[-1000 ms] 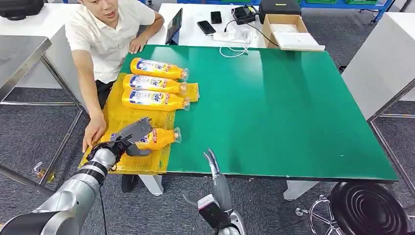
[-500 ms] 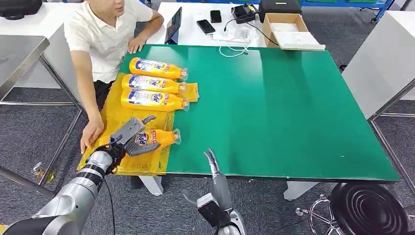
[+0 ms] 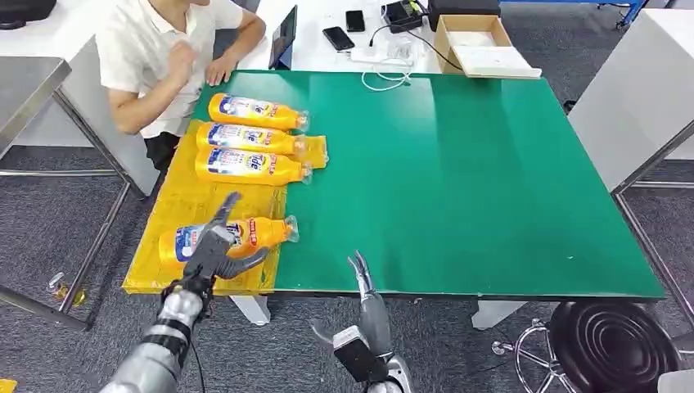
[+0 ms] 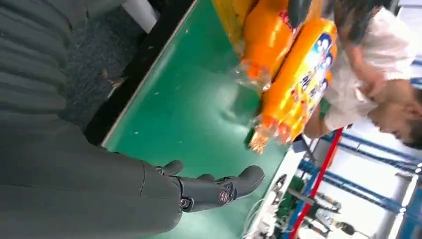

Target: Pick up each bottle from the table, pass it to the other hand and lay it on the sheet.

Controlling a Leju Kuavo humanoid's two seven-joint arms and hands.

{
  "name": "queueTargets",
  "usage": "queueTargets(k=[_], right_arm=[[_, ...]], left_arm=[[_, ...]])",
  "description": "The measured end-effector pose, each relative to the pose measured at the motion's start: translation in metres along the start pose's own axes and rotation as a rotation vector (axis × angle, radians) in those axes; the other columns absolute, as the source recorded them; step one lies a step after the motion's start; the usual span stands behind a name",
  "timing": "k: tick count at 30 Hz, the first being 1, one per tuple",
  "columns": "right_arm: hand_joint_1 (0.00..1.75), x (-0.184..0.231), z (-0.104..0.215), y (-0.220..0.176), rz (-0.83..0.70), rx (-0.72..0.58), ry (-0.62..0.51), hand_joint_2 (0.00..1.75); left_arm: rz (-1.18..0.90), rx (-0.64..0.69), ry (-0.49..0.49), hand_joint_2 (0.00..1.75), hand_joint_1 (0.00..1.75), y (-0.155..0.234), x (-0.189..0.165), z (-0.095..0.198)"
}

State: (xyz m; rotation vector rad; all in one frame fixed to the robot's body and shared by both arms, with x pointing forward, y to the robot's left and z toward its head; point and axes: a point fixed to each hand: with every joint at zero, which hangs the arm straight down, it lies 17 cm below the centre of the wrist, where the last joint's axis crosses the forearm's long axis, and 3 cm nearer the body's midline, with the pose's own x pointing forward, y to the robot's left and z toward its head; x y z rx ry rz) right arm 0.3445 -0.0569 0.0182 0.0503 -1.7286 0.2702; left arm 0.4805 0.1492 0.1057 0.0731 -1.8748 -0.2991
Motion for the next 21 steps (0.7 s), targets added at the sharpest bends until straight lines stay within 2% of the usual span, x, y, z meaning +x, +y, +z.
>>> queueTargets(k=[2,3,6,10,12,13,17,21], right_arm=[[0.0,0.007,0.001,-0.001,-0.08,-0.001,-0.004,1.75],[0.0,0.013,0.001,-0.001,-0.132,0.003,-0.012,0.0],[0.0,0.04,-0.004,-0.014,-0.191,-0.033,-0.076,0.0],[0.0,0.07,-0.013,-0.047,-0.093,-0.168,-0.167,0.0],[0.0,0.08,-0.015,-0.053,-0.09,-0.19,-0.19,0.0],[0.0,0.084,-0.015,-0.056,-0.087,-0.203,-0.201,1.75],[0.0,0.101,-0.017,-0.077,0.002,-0.307,-0.248,1.75],[0.0,0.116,-0.019,-0.087,0.014,-0.345,-0.284,1.75]], left_arm=[[0.08,0.094,-0.036,1.75,0.0,0.003,0.021,0.006],[0.136,0.137,-0.056,1.75,0.0,0.005,0.034,0.009],[0.293,0.24,-0.088,1.75,0.0,0.01,0.061,0.021],[0.353,0.288,-0.134,1.75,0.0,0.01,0.088,0.037],[0.367,0.284,-0.157,1.75,0.0,0.007,0.1,0.042],[0.37,0.285,-0.167,1.75,0.0,0.007,0.104,0.044],[0.345,0.267,-0.211,1.75,0.0,0.0,0.12,0.053],[0.332,0.263,-0.21,1.75,0.0,-0.004,0.123,0.059]])
